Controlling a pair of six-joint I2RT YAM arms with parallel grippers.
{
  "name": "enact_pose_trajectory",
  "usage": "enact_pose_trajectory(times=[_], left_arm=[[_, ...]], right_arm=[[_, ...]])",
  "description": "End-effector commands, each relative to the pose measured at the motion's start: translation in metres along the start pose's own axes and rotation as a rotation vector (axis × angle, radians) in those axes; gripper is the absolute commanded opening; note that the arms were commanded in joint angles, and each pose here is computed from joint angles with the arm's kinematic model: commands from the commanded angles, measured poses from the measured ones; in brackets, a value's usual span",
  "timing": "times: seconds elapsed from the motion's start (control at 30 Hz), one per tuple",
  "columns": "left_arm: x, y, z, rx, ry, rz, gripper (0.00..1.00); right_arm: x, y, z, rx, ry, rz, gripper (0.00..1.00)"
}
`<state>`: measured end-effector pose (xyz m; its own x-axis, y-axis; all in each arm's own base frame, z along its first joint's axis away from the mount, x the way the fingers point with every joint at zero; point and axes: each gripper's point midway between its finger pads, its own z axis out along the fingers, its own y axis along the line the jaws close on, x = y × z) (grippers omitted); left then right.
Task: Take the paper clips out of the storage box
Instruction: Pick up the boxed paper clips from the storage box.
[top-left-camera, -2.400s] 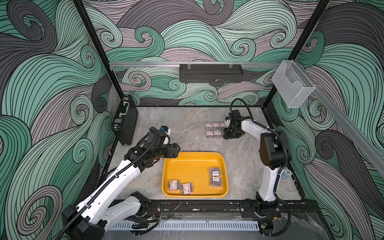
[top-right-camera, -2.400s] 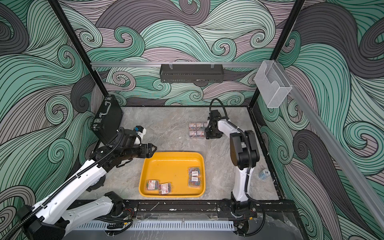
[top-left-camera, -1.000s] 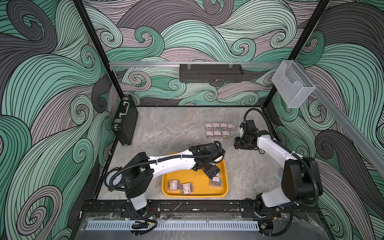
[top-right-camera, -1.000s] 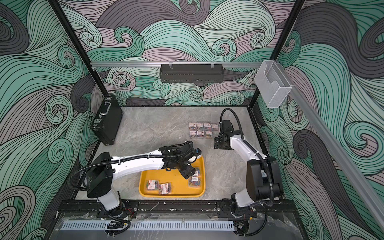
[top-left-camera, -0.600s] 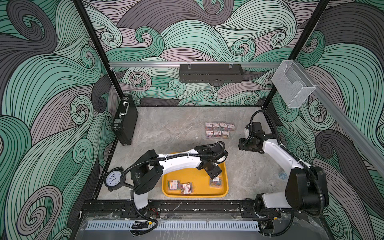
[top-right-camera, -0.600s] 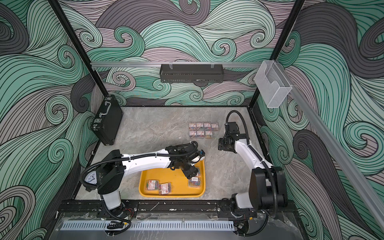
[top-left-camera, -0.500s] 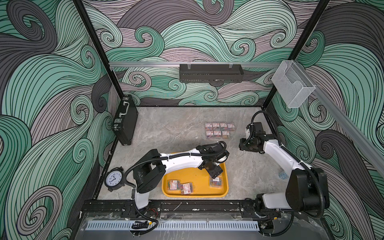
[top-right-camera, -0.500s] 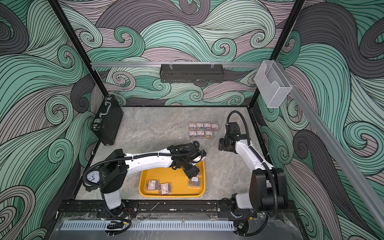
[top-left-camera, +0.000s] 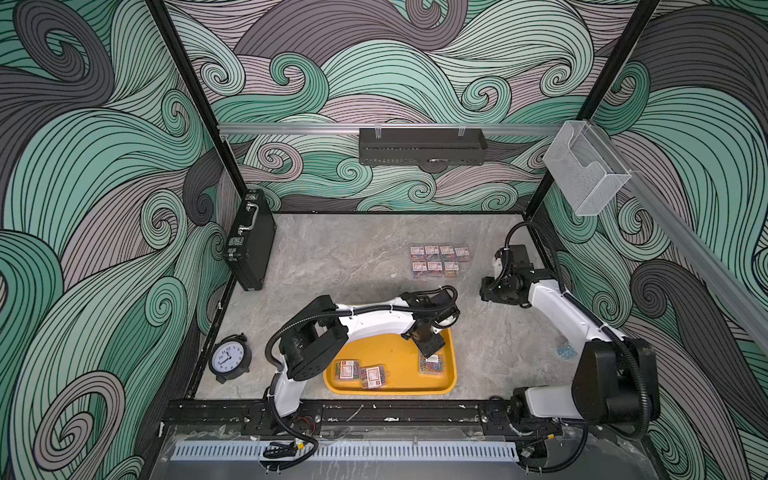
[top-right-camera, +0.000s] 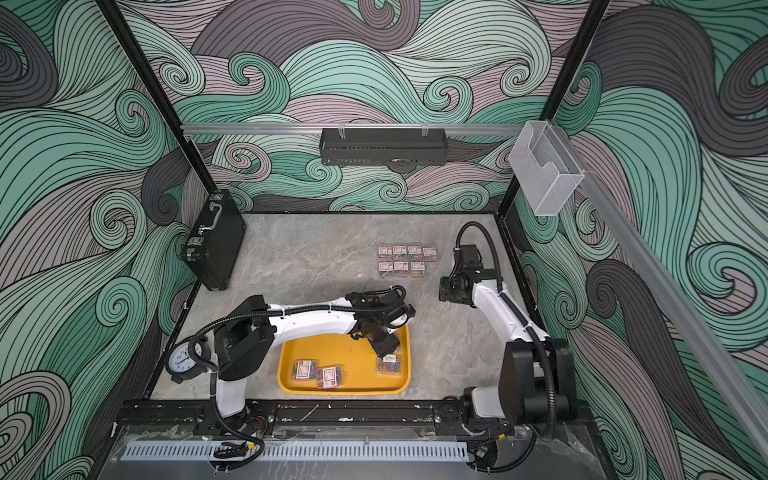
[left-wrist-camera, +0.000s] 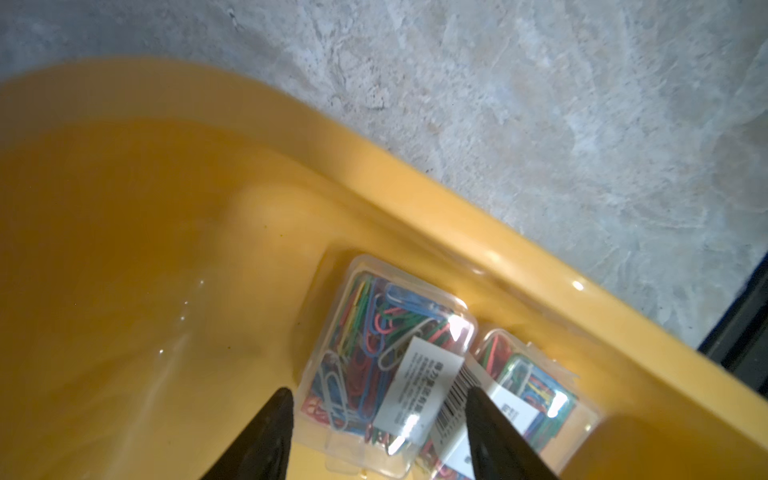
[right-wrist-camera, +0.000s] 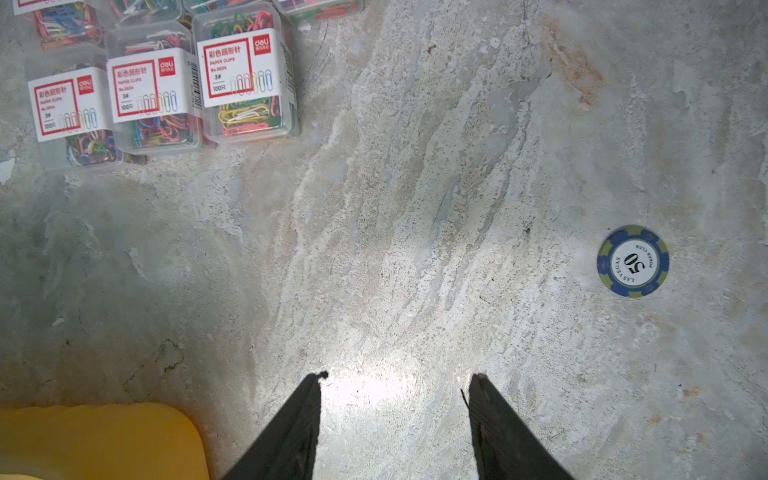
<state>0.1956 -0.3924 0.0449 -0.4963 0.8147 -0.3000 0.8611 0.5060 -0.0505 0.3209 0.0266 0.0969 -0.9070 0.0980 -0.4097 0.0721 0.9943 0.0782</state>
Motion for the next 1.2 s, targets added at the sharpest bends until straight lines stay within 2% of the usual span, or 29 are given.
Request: enact_pose_trajectory(times=[0.0,0.57,1.17], left_arm=[[0.001,-0.003,0.001,0.005,0.030,0.014,0.62],[0.024,0.022,0.002,-0.068,0.069,-0.044,0.49],[0.073,0.080,-0.012,-0.182,0.103,-0.223,0.46]], right_arm=[[0.007,-0.002,-0.002,-0.004,0.022,0.003,0.58],[0.007,-0.001,-0.003,-0.014,0.026,0.004,0.58],[0.007,0.003,-0.005,-0.029,0.021,0.008,0.58]])
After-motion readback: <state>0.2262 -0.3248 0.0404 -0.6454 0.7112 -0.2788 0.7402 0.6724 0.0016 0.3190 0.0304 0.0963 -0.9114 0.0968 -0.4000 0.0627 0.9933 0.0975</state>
